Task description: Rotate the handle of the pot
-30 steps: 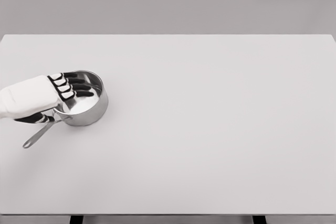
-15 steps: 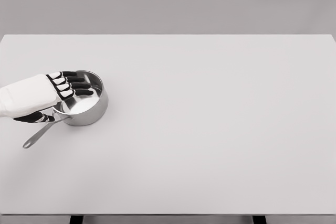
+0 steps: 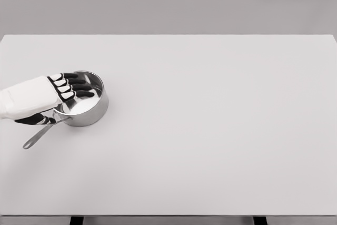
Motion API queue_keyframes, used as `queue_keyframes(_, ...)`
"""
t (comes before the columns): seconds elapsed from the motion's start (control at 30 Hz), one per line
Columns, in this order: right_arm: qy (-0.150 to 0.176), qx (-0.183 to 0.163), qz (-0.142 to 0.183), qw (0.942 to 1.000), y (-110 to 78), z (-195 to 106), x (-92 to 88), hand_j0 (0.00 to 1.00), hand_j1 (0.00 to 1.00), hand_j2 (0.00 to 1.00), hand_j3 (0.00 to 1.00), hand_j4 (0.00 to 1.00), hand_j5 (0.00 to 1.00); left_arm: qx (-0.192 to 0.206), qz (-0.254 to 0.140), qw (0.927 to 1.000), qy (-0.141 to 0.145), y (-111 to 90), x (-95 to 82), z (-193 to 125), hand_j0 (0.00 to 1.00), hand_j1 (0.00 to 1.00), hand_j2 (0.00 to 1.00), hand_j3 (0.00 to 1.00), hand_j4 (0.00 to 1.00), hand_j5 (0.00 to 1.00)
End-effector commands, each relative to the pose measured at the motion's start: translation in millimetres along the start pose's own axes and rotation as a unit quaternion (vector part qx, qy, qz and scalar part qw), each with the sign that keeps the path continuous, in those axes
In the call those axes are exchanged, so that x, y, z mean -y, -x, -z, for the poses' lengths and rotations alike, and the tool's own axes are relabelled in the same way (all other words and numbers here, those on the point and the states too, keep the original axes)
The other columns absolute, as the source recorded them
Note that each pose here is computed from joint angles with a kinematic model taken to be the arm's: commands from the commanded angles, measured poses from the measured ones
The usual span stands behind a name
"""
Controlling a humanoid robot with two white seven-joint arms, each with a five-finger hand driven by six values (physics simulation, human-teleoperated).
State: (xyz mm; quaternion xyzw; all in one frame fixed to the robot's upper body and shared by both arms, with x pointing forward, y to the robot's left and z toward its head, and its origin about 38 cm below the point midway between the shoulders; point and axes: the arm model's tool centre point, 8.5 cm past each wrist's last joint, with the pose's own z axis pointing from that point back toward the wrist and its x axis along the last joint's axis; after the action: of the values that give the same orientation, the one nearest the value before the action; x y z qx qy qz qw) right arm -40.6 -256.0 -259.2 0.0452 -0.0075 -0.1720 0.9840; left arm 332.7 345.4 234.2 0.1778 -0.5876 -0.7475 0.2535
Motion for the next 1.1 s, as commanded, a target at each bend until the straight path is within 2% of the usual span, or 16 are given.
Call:
queue_keyframes(0.0, 0.0, 0.0, 0.0, 1.0, 0.0, 0.0, 0.0, 1.0, 1.0, 1.0, 1.0, 1.0, 1.0, 0.002, -0.008, 0.9999, -0.006, -0.5, -0.7, 0.5, 1.0, 1.0, 1.0, 1.0, 1.0, 1.0)
queue_keyframes(0.13, 0.0, 0.0, 0.0, 1.0, 0.0, 0.0, 0.0, 1.0, 1.0, 1.0, 1.0, 1.0, 1.0, 0.005, -0.025, 0.9996, -0.012, -1.8, 0.5, -0.1, 1.0, 1.0, 1.0, 1.0, 1.0, 1.0)
queue_keyframes(0.3, 0.0, 0.0, 0.0, 1.0, 0.0, 0.0, 0.0, 1.0, 1.0, 1.0, 1.0, 1.0, 1.0, 0.006, -0.039, 0.9992, -0.006, -4.4, 9.1, -1.6, 1.0, 1.0, 1.0, 1.0, 1.0, 1.0)
queue_keyframes(0.53, 0.0, 0.0, 0.0, 1.0, 0.0, 0.0, 0.0, 1.0, 1.0, 1.0, 1.0, 1.0, 1.0, 0.01, -0.077, 0.9969, 0.003, -13.0, 32.0, -3.0, 1.0, 1.0, 1.0, 1.0, 1.0, 1.0)
queue_keyframes(0.77, 0.0, 0.0, 0.0, 1.0, 0.0, 0.0, 0.0, 1.0, 1.0, 1.0, 1.0, 1.0, 1.0, 0.009, -0.083, 0.9965, 0.002, -15.2, 38.9, -1.8, 1.0, 1.0, 1.0, 1.0, 1.0, 1.0)
queue_keyframes(0.8, 0.0, 0.0, 0.0, 1.0, 0.0, 0.0, 0.0, 1.0, 1.0, 1.0, 1.0, 1.0, 1.0, 0.005, -0.081, 0.9967, -0.004, -13.3, 37.1, -1.6, 1.0, 1.0, 1.0, 1.0, 1.0, 1.0)
queue_keyframes(1.07, 0.0, 0.0, 0.0, 1.0, 0.0, 0.0, 0.0, 1.0, 1.0, 1.0, 1.0, 1.0, 1.0, -0.005, -0.06, 0.9982, 0.006, -9.2, 37.7, -3.8, 1.0, 1.0, 1.0, 1.0, 1.0, 1.0)
